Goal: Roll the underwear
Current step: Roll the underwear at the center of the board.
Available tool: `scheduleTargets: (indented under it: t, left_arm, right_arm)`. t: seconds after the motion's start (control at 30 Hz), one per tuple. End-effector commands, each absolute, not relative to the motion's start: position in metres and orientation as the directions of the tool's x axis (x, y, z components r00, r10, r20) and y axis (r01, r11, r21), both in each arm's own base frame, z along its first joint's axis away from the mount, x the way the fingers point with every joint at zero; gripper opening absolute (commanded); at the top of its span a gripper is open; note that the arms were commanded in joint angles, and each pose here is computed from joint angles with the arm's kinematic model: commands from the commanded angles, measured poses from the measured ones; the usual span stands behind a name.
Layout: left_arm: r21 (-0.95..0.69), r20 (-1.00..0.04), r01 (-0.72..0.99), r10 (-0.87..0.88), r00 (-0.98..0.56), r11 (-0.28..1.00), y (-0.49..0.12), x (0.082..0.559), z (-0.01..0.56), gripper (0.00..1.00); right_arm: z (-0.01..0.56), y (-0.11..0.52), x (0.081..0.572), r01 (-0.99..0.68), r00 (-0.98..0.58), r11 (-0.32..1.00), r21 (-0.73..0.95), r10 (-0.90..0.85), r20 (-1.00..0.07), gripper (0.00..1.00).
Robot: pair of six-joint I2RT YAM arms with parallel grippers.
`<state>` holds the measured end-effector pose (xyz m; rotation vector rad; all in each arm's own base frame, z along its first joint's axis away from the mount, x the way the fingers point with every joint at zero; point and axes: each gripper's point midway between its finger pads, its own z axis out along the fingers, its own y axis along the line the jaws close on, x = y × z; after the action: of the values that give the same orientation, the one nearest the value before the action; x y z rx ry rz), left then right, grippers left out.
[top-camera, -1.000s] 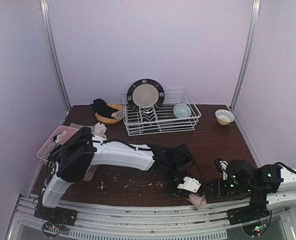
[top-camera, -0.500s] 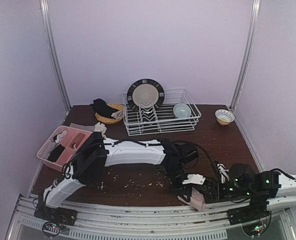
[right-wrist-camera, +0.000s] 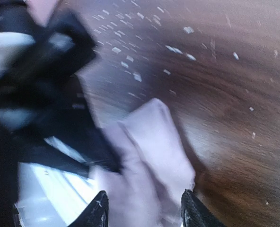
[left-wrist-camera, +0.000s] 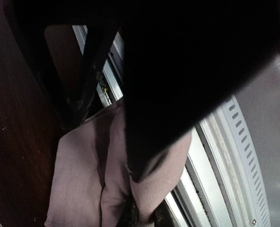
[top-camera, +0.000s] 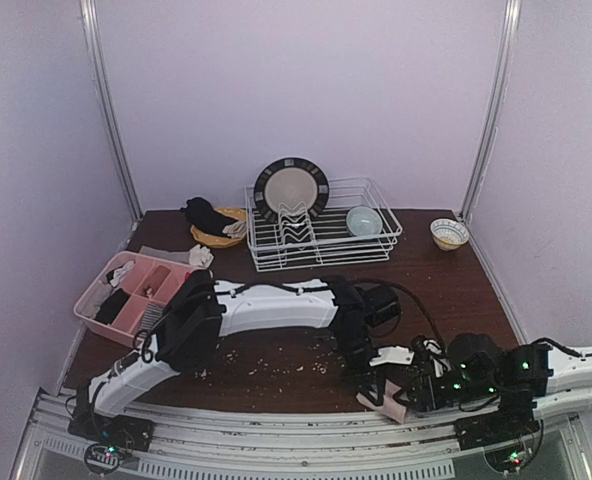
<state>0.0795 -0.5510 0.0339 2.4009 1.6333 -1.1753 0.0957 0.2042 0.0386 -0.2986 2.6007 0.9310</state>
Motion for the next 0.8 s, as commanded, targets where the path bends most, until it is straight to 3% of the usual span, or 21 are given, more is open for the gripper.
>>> scheduleTargets:
  t: [0.0, 0.3, 0.67, 0.77]
  left_arm:
    - [-0.407, -0.498, 0.847, 0.860, 0.109, -0.343, -0.532, 0.097, -0.002, 0.00]
    - [-0.337, -0.589, 0.937, 0.797, -0.134, -0.091, -0.479, 0.173, 0.062, 0.00]
    - [-0.022, -0.321, 0.925, 0.873, -0.366, 0.380, -0.374, 0.216, 0.069, 0.00]
    - [-0.084, -0.285, 0.912, 0.867, -0.409, 0.402, -0.371, 0.205, 0.066, 0.00]
  right_arm:
    - [0.069, 0.202, 0.118, -0.298, -0.860, 0.739, 0.604, 0.066, -0.505, 0.51]
    - [0.093, 0.196, 0.131, -0.331, -0.795, 0.726, 0.603, 0.130, -0.592, 0.51]
    - [0.087, 0.220, 0.155, -0.347, -0.774, 0.782, 0.518, 0.074, -0.629, 0.49]
    - [0.077, 0.230, 0.154, -0.352, -0.793, 0.779, 0.519, 0.046, -0.607, 0.49]
